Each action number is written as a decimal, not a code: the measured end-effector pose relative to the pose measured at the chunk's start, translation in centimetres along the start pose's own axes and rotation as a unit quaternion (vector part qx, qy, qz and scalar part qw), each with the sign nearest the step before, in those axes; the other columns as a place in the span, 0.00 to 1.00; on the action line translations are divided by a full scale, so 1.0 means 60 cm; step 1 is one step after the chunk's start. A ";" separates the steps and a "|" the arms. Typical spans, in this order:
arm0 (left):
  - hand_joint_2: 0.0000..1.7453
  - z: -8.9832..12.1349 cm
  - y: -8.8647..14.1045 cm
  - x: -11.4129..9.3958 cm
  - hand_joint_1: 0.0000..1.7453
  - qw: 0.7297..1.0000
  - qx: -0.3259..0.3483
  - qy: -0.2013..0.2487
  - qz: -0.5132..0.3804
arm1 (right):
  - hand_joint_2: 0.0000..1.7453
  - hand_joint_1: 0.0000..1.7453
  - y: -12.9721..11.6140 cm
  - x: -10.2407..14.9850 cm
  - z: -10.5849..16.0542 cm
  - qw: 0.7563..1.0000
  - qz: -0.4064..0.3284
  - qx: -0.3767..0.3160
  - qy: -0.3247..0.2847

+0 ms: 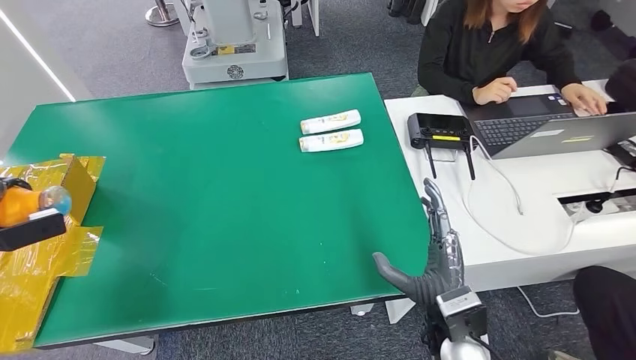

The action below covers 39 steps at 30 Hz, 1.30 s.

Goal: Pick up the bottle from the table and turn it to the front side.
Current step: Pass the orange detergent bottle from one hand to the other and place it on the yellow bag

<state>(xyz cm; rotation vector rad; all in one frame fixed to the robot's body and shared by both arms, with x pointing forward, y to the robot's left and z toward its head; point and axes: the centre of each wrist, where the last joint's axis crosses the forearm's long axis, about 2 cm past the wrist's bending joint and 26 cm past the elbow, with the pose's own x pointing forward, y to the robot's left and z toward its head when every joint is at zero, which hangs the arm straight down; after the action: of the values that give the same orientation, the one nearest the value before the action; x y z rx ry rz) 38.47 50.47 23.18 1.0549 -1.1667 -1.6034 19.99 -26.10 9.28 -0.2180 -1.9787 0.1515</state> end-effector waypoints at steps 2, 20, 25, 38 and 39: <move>1.00 0.020 0.006 -0.015 1.00 1.000 0.004 0.007 0.002 | 1.00 0.00 0.000 0.001 -0.001 1.000 -0.001 0.003 -0.002; 1.00 -0.015 -0.059 0.128 1.00 0.989 -0.023 -0.141 -0.025 | 1.00 0.00 0.017 0.009 -0.027 1.000 -0.014 0.010 -0.019; 1.00 -0.092 -0.068 0.189 1.00 0.984 -0.038 -0.173 -0.026 | 1.00 0.00 0.027 0.010 -0.035 0.999 -0.023 0.017 -0.019; 1.00 -0.159 -0.110 0.257 1.00 0.980 -0.173 -0.080 -0.057 | 1.00 0.00 0.041 0.004 -0.038 0.999 -0.022 0.028 -0.004; 1.00 -0.159 -0.111 0.253 1.00 0.979 -0.181 -0.068 -0.062 | 1.00 0.00 0.042 0.004 -0.037 0.999 -0.021 0.028 -0.001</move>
<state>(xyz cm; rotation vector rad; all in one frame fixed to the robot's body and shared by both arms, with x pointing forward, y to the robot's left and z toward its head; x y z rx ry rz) 42.39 34.97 12.70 0.8019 -0.8624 -1.9241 22.15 -23.59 9.85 -0.1389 -1.9771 0.1794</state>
